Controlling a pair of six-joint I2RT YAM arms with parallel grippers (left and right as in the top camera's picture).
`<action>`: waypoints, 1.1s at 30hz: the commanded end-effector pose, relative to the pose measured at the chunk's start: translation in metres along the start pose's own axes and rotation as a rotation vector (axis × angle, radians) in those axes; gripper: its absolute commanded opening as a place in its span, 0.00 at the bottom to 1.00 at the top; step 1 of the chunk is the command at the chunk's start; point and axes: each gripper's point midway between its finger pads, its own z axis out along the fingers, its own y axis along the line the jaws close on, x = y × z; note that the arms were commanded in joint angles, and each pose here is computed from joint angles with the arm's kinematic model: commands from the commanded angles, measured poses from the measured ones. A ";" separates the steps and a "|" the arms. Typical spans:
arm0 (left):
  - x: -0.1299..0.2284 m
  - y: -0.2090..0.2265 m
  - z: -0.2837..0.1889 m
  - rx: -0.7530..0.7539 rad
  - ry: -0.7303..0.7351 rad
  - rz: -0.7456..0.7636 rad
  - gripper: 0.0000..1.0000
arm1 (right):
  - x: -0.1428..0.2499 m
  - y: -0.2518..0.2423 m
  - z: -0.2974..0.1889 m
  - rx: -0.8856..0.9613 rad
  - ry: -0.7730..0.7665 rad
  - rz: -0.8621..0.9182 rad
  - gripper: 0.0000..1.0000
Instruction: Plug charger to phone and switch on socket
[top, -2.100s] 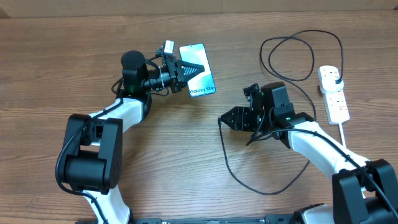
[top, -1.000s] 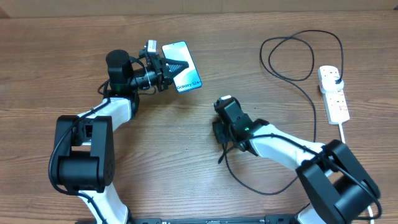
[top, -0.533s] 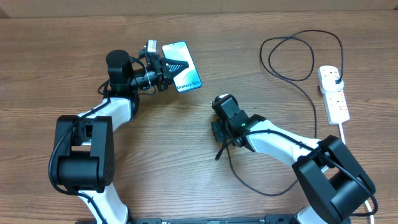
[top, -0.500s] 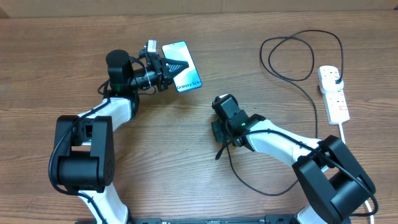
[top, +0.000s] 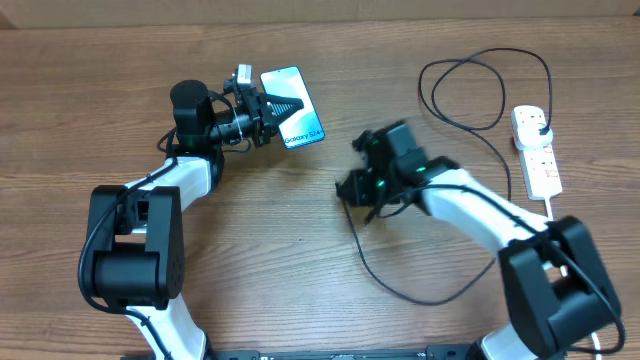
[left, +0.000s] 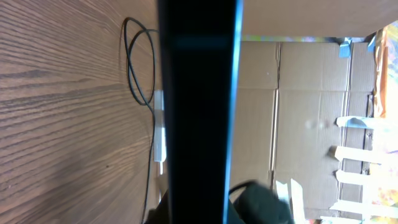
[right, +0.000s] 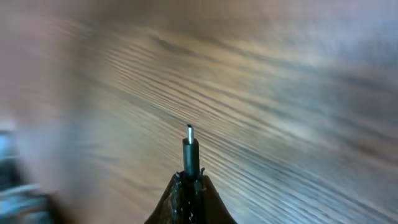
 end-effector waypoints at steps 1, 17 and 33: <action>-0.004 -0.008 -0.001 0.013 -0.015 -0.008 0.04 | -0.007 0.048 -0.031 -0.312 0.021 0.020 0.04; 0.003 -0.025 0.018 0.055 -0.028 0.015 0.04 | -0.010 0.089 -0.055 -0.657 0.030 0.070 0.04; 0.013 -0.023 0.019 0.050 0.033 -0.112 0.04 | -0.031 0.093 -0.074 -0.712 -0.002 0.148 0.04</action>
